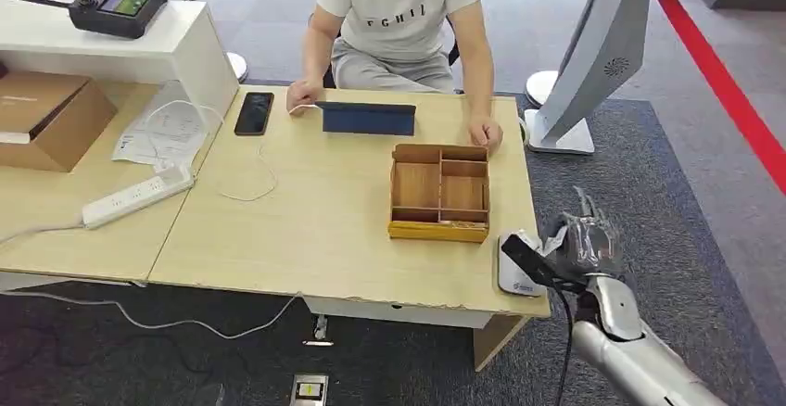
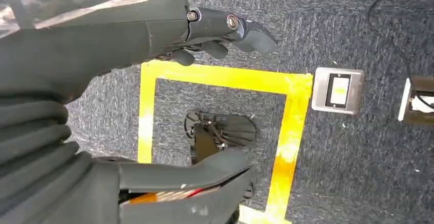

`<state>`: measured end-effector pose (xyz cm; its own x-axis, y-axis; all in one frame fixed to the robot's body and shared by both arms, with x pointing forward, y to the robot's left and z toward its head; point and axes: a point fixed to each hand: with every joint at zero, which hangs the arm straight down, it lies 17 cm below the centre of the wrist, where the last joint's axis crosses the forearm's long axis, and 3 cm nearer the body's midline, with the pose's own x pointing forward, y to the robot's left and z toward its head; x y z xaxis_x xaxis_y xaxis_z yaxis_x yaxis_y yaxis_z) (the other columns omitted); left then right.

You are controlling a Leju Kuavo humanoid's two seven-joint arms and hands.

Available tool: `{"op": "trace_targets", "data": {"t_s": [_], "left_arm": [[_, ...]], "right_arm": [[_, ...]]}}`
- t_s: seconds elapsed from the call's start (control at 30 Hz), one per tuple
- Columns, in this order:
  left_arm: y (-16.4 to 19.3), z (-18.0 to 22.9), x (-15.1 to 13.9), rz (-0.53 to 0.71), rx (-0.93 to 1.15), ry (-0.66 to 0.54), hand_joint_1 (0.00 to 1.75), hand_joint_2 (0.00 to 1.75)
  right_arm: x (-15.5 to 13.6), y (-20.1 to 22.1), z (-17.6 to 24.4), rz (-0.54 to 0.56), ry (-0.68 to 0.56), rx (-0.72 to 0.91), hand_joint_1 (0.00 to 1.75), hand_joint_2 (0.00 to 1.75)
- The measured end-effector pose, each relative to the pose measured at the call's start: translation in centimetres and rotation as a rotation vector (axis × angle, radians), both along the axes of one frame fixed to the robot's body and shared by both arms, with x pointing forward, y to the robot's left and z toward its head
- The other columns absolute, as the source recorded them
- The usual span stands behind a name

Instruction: Pass the card to the sensor for recognition and then transmit it.

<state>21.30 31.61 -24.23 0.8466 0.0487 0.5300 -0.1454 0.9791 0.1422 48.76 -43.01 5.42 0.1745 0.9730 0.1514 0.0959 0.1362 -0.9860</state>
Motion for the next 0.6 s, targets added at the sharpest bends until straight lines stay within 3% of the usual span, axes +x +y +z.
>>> {"op": "trace_targets", "data": {"t_s": [0.6], "left_arm": [[0.5, -0.4, -1.3, 0.04, 0.006, 0.019, 0.0, 1.75]], "right_arm": [[-1.8, 0.8, -4.0, -0.02, 0.074, 0.057, 1.75, 1.75]]}}
